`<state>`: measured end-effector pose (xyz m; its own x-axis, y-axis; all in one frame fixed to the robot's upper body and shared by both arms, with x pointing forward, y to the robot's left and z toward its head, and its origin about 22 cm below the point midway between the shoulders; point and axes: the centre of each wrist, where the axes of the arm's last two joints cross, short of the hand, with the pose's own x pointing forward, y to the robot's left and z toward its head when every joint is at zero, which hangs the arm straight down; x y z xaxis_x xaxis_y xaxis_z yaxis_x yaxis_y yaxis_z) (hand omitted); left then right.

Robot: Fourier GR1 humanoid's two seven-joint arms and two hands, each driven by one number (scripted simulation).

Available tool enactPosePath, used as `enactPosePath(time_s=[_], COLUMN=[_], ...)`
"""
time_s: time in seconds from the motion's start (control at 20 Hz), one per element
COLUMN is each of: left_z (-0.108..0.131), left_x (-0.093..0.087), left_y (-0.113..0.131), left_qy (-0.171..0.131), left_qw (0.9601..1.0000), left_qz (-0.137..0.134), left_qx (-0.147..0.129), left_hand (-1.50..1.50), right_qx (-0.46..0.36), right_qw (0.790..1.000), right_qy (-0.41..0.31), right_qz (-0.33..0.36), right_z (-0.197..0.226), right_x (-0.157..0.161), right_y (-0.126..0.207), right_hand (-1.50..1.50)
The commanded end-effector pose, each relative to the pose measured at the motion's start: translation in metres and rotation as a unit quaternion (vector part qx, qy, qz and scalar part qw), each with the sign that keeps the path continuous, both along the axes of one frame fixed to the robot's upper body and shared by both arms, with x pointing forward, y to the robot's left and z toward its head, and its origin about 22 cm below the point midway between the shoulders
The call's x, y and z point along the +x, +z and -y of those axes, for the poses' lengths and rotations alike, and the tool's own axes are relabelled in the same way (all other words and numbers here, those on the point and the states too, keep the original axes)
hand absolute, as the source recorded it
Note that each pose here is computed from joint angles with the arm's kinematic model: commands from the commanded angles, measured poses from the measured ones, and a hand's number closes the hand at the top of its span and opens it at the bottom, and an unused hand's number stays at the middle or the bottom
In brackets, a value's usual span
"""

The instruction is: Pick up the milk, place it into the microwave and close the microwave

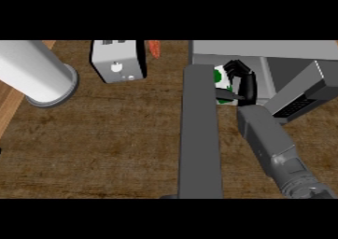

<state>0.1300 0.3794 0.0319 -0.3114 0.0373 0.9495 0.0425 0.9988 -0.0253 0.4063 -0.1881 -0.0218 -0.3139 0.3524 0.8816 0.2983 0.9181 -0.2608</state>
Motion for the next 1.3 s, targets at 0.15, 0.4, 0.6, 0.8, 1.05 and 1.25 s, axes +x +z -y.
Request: enactPosePath(time_s=[0.15,0.4,0.6,0.8,1.05,1.25], left_z=[-0.017,-0.01,-0.003,-0.006,0.0,-0.004], left_x=[0.005,0.013,0.017,0.032,0.03,0.032], left_y=[-0.009,-0.001,-0.002,0.001,-0.005,-0.016], left_qy=[0.005,-0.014,-0.016,-0.024,-0.028,-0.034], left_qw=[1.0,0.9999,0.9998,0.9996,0.9996,0.9994], left_qz=[-0.008,0.003,0.004,0.008,0.007,-0.005], left_qx=[-0.002,0.007,0.007,0.007,0.007,-0.004], left_hand=[-1.5,-1.5,-1.5,-1.5,-1.5,-1.5], right_qx=[-0.144,-0.161,-0.15,-0.148,-0.161,-0.16], right_qw=[0.988,0.981,0.977,0.976,0.969,0.969], right_qy=[-0.043,-0.11,-0.149,-0.161,-0.189,-0.187], right_qz=[0.024,0.014,0.014,0.0,-0.009,-0.025], right_z=[0.004,-0.001,0.015,0.03,0.06,0.068], right_x=[0.012,0.016,0.02,0.018,0.012,0.009], right_y=[0.015,0.021,0.028,0.026,0.021,0.018], right_hand=[1.5,1.5,1.5,1.5,1.5,1.5])
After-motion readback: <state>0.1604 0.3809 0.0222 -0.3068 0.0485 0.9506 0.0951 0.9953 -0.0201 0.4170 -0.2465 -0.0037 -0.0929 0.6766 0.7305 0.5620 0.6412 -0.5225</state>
